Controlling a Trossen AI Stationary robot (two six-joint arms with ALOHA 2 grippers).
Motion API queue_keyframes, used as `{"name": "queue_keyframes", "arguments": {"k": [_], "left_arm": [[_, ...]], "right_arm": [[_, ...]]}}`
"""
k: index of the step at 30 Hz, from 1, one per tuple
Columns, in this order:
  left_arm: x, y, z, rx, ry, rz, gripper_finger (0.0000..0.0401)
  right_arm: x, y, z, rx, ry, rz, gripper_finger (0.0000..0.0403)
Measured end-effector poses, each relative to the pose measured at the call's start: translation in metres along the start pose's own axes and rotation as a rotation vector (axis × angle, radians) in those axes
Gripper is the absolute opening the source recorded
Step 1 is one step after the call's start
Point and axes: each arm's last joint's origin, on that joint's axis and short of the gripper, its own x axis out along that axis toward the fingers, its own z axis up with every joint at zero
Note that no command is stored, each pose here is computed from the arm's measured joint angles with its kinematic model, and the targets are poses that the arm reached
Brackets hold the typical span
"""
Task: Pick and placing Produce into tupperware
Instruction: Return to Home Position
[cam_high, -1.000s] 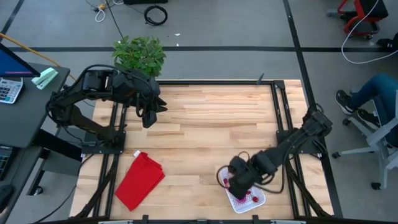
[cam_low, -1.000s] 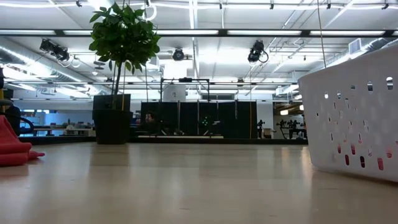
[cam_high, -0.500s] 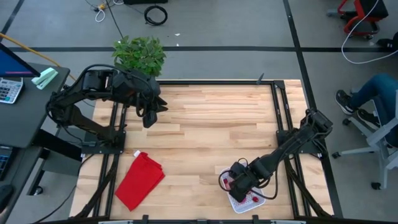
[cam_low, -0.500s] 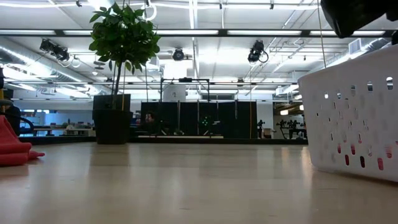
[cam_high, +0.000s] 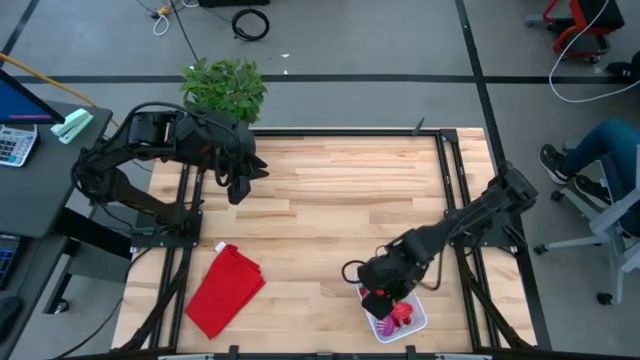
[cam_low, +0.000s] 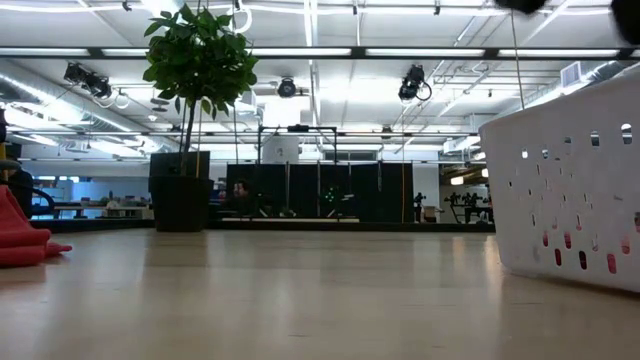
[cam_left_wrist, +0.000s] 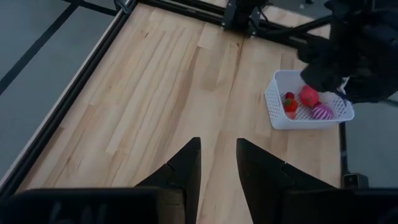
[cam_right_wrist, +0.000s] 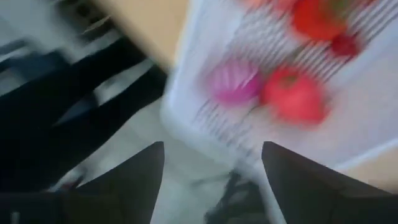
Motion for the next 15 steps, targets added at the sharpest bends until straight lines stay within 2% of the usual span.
{"name": "queue_keyframes", "arguments": {"k": [4, 7, 9, 10, 13, 15], "left_arm": [[-0.004, 0.001, -0.001, -0.057, -0.009, -0.002, 0.0107], [-0.004, 0.000, 0.000, -0.051, -0.012, -0.003, 0.0107], [-0.002, 0.000, 0.001, -0.006, -0.015, -0.003, 0.0107], [-0.002, 0.000, 0.000, -0.002, -0.010, -0.001, 0.0107], [-0.004, 0.000, -0.001, -0.043, -0.003, -0.008, 0.0107], [-0.018, 0.000, -0.004, -0.062, -0.016, -0.046, 0.0107]], "right_arm": [[-0.035, 0.013, -0.014, -0.044, 0.043, 0.127, 0.0279], [-0.061, 0.016, -0.024, -0.235, 0.004, 0.205, 0.0279], [-0.079, 0.014, -0.030, -0.408, -0.105, 0.233, 0.0279], [-0.086, 0.011, -0.032, -0.455, -0.197, 0.226, 0.0279], [-0.109, 0.001, -0.040, -0.545, -0.483, 0.180, 0.0279], [-0.130, -0.007, -0.046, -0.609, -0.584, 0.199, 0.0279]]}}
